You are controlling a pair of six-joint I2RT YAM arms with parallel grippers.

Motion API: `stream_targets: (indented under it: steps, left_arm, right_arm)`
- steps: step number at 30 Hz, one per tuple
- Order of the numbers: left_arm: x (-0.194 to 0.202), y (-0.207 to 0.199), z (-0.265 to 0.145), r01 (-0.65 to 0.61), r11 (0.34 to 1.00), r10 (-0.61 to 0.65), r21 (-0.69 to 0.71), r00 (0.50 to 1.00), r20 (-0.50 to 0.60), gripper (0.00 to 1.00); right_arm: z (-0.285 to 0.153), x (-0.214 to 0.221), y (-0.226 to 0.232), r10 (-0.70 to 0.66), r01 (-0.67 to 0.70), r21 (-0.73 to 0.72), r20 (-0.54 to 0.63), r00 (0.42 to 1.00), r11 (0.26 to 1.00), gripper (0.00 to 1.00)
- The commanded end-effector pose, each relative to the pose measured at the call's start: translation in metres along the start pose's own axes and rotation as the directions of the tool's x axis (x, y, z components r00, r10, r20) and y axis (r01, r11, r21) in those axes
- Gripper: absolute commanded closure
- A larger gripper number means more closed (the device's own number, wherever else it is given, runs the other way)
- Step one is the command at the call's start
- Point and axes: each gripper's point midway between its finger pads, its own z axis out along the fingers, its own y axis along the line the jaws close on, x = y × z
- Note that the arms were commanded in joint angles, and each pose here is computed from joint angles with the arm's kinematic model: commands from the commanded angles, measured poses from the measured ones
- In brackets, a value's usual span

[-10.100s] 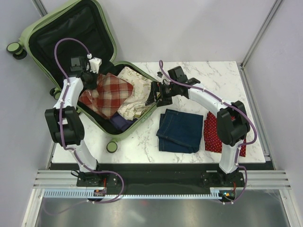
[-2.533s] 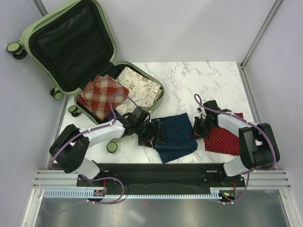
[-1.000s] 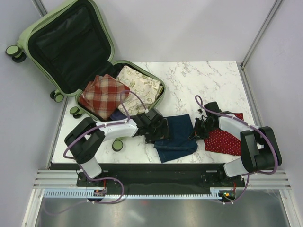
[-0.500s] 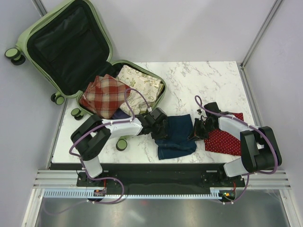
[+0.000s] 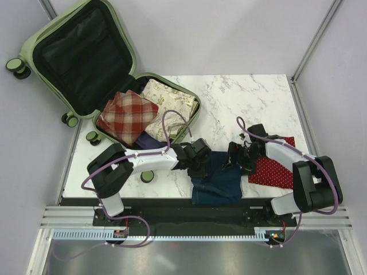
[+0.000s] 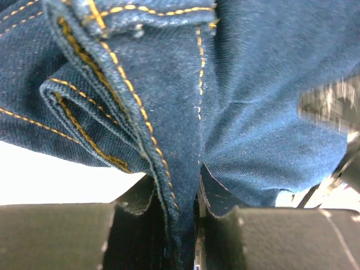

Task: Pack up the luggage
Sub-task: Pick up the clothes at the center of the board.

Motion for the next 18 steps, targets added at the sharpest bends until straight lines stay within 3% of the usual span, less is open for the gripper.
stream_targets:
  steps: [1,10,18]
  left_arm:
    - [0.005,-0.017,-0.031,-0.126,0.992,0.126,0.009,0.992,0.018,0.98]
    - [-0.011,-0.034,-0.065,-0.218,0.976,0.215,0.003,0.967,0.139,0.98]
    - [-0.043,-0.049,-0.114,-0.439,0.897,0.436,-0.046,0.865,0.248,0.98]
  right_arm:
    - [-0.012,-0.012,0.008,-0.034,0.034,0.006,0.043,0.998,0.999,0.02]
    - [-0.026,-0.033,0.028,-0.061,0.064,-0.026,0.098,0.993,0.998,0.02]
    - [-0.04,-0.053,0.045,-0.078,0.087,-0.05,0.163,0.984,0.995,0.02]
